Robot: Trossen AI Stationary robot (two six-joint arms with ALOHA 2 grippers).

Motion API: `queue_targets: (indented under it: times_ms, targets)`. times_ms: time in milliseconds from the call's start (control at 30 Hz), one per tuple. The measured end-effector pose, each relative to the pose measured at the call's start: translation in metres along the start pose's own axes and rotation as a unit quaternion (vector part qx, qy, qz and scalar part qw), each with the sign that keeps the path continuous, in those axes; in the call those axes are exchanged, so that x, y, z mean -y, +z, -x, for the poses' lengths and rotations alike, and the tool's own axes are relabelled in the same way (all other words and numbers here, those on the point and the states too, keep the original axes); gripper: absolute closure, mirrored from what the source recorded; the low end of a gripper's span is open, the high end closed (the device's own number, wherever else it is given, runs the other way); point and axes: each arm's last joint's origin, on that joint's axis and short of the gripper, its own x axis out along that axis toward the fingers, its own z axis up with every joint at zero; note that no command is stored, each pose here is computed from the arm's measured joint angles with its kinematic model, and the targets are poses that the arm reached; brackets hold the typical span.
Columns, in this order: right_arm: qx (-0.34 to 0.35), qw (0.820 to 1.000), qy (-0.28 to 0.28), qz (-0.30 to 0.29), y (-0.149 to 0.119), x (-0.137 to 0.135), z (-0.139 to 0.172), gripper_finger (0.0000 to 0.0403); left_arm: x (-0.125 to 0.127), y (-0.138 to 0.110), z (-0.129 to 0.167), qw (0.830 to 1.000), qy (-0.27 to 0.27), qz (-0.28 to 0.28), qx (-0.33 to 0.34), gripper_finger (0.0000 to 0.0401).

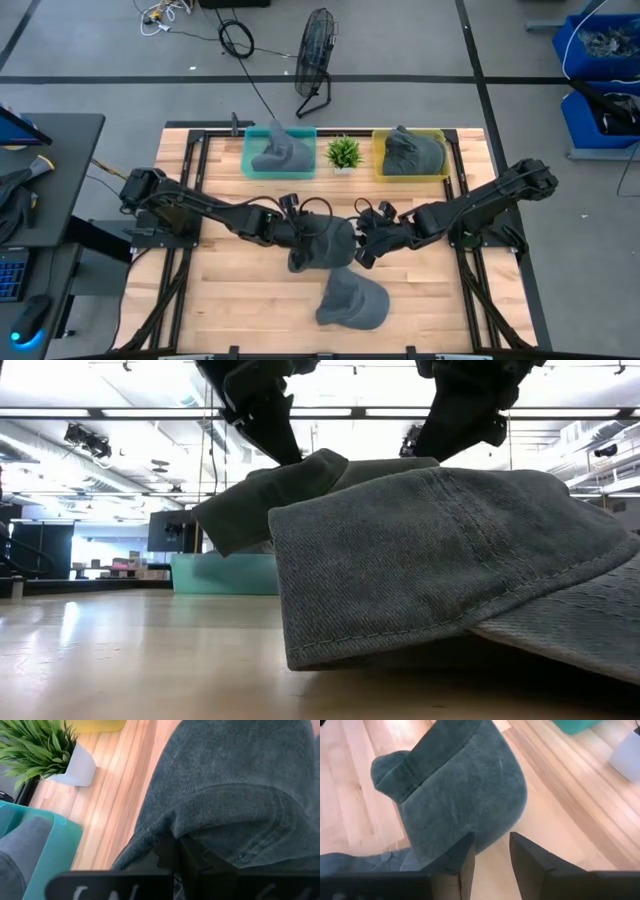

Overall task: Pick & Place hat
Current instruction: Put the black cap into the yellow bin

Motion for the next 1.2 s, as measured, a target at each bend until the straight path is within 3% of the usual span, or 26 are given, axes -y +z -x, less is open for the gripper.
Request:
queue_targets:
  times_ms: [333, 567, 700, 1067, 1200]
  targets:
    - [0.007, 0.999, 0.04, 0.002, 0.005, -0.004, 0.001, 0.0279, 0.009, -0.003, 0.01, 0.995, 0.09, -0.01, 0.036, 0.0392]
    - [0.036, 0.996, 0.078, -0.013, 0.014, -0.009, 0.001, 0.0279, 0.012, -0.003, 0.012, 0.993, 0.1, 0.027, 0.05, 0.0395]
    - [0.042, 0.996, 0.083, -0.005, 0.015, -0.009, 0.002, 0.0279, 0.02, -0.006, 0.019, 0.991, 0.12, 0.014, 0.061, 0.0395]
    - [0.129, 0.982, 0.137, 0.009, 0.034, 0.011, 0.063, 0.0279, 0.031, -0.021, 0.065, 0.969, 0.21, 0.016, 0.128, 0.0396]
    - [0.131, 0.982, 0.137, 0.015, 0.034, 0.01, 0.063, 0.0279, 0.035, -0.022, 0.07, 0.965, 0.219, 0.016, 0.146, 0.0394]
